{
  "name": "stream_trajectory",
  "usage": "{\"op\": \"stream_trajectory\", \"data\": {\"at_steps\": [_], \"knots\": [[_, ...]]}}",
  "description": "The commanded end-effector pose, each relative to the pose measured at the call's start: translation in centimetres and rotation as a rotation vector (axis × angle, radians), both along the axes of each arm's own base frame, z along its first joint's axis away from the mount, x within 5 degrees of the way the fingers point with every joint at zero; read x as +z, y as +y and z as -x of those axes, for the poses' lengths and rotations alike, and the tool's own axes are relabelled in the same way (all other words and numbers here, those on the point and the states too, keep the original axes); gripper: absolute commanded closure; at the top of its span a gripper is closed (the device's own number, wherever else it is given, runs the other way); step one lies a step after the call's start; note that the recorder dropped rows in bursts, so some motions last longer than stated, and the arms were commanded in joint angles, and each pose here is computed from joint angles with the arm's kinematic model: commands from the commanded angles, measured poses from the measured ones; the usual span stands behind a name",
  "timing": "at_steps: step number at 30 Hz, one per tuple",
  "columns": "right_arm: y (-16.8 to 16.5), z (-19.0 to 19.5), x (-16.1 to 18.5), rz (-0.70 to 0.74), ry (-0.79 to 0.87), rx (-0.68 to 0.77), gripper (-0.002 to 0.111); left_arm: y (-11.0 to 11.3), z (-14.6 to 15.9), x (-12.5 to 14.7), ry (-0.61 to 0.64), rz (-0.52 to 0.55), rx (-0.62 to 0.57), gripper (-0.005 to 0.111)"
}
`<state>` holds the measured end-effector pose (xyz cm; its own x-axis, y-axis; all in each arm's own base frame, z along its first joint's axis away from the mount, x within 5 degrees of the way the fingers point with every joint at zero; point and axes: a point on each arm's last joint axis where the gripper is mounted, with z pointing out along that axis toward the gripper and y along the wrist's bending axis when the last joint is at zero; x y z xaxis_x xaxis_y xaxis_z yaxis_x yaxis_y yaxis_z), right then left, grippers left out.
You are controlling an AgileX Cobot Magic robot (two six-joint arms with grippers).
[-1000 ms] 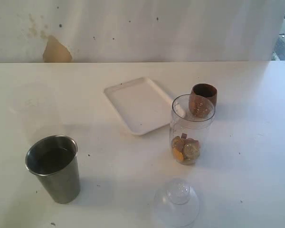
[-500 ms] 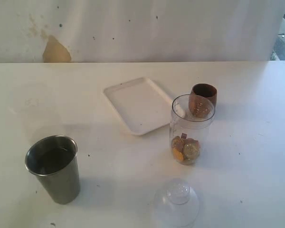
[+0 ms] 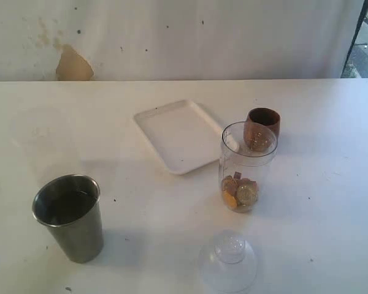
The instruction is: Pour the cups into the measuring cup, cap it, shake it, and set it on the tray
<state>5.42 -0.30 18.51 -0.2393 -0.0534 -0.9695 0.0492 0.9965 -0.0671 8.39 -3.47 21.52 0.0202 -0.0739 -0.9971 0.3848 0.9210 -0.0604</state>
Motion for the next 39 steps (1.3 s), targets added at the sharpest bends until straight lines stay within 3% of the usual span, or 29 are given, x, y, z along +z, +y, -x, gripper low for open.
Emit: {"op": "stream_trajectory", "data": {"at_steps": [1, 15, 32, 39], "knots": [[0.0, 0.0, -0.1, -0.005, -0.009, 0.004, 0.108, -1.4, -0.6, -0.8, 0.074, -0.061, -0.171, 0.005], [0.0, 0.0, -0.1, -0.005, -0.009, 0.004, 0.108, -2.1, -3.3, -5.2, 0.374, -0.181, -0.305, 0.005], [0.0, 0.0, -0.1, -0.005, -0.009, 0.004, 0.108, -2.9, -7.2, -9.4, 0.432, -0.172, -0.414, 0.005], [0.0, 0.0, -0.1, -0.005, -0.009, 0.004, 0.108, -3.2, -9.5, -10.4, 0.366, -0.198, -0.458, 0.005]]}}
